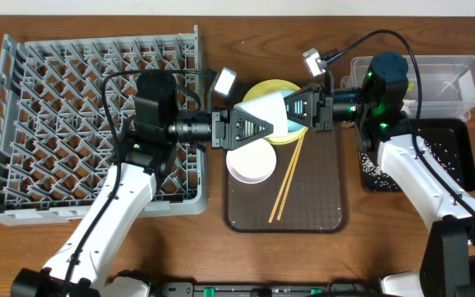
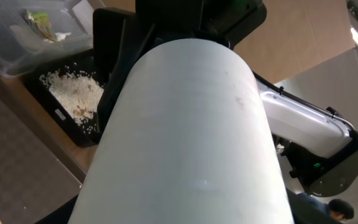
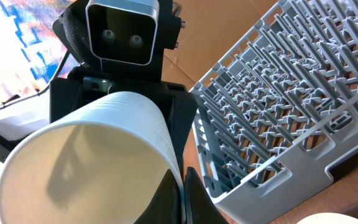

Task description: Sort waste into correct bins and load items into the dishwasher rack

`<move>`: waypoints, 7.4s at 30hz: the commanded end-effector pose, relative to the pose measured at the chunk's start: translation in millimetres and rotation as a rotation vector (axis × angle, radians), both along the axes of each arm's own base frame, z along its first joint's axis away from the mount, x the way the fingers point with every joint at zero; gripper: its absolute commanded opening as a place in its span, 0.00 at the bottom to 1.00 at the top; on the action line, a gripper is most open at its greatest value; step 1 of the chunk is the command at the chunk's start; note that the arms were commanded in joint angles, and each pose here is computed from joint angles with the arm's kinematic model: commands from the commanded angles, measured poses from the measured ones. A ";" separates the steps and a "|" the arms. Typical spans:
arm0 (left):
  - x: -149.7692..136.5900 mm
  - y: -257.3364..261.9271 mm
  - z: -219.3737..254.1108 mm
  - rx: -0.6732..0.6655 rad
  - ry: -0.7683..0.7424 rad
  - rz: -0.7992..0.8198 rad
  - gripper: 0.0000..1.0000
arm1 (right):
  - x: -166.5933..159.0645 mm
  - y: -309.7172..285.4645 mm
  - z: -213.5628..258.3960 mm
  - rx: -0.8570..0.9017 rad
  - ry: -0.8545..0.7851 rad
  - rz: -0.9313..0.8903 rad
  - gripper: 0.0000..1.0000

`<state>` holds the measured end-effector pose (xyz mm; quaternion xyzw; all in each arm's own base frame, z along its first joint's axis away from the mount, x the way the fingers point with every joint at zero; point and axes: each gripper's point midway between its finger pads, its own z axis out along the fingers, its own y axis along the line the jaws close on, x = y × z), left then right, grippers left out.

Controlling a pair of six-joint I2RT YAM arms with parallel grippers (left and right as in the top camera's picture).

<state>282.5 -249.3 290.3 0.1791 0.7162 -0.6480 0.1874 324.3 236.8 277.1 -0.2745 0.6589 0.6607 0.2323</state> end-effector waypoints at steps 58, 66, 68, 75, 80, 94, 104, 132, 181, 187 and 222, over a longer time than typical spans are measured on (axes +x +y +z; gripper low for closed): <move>71.6 178.7 -60.7 0.577 -0.122 0.770 0.62 | 27.4 -2.4 -25.7 -0.091 0.030 -0.189 0.35; 29.5 250.3 -79.4 0.964 0.065 0.948 0.62 | 47.9 -38.4 -117.3 -0.484 0.134 -0.475 0.32; 16.0 270.1 -79.8 1.065 0.124 0.993 0.62 | 43.0 -46.7 -128.4 -0.558 0.137 -0.491 0.32; -12.3 298.4 -86.3 1.183 0.260 1.031 0.62 | 28.6 -82.7 -134.1 -0.778 0.097 -0.598 0.34; -18.1 299.0 -104.9 1.220 0.348 0.976 0.62 | 12.2 -112.8 -127.8 -0.922 0.089 -0.692 0.35; -3.1 295.3 -163.2 1.252 0.534 0.823 0.62 | -4.8 -118.4 -133.5 -0.979 0.112 -0.655 0.35; 0.5 296.0 -205.6 1.290 0.655 0.730 0.82 | -5.0 -118.1 -133.5 -0.980 0.112 -0.654 0.39; 35.1 123.2 -120.2 1.036 -0.013 0.498 0.99 | -6.3 -150.2 -145.1 -1.100 0.214 -0.799 0.50; 9.1 4.3 -66.2 0.745 -0.292 0.251 0.06 | -15.5 -205.6 -155.2 -1.191 0.415 -1.006 0.57; 57.2 81.3 -2.7 0.404 -0.164 0.342 0.06 | -15.3 -205.4 -155.1 -1.189 0.415 -1.006 0.57; 192.6 254.3 -36.0 -0.056 0.195 0.505 0.06 | -14.0 -204.9 -154.5 -1.184 0.411 -1.007 0.56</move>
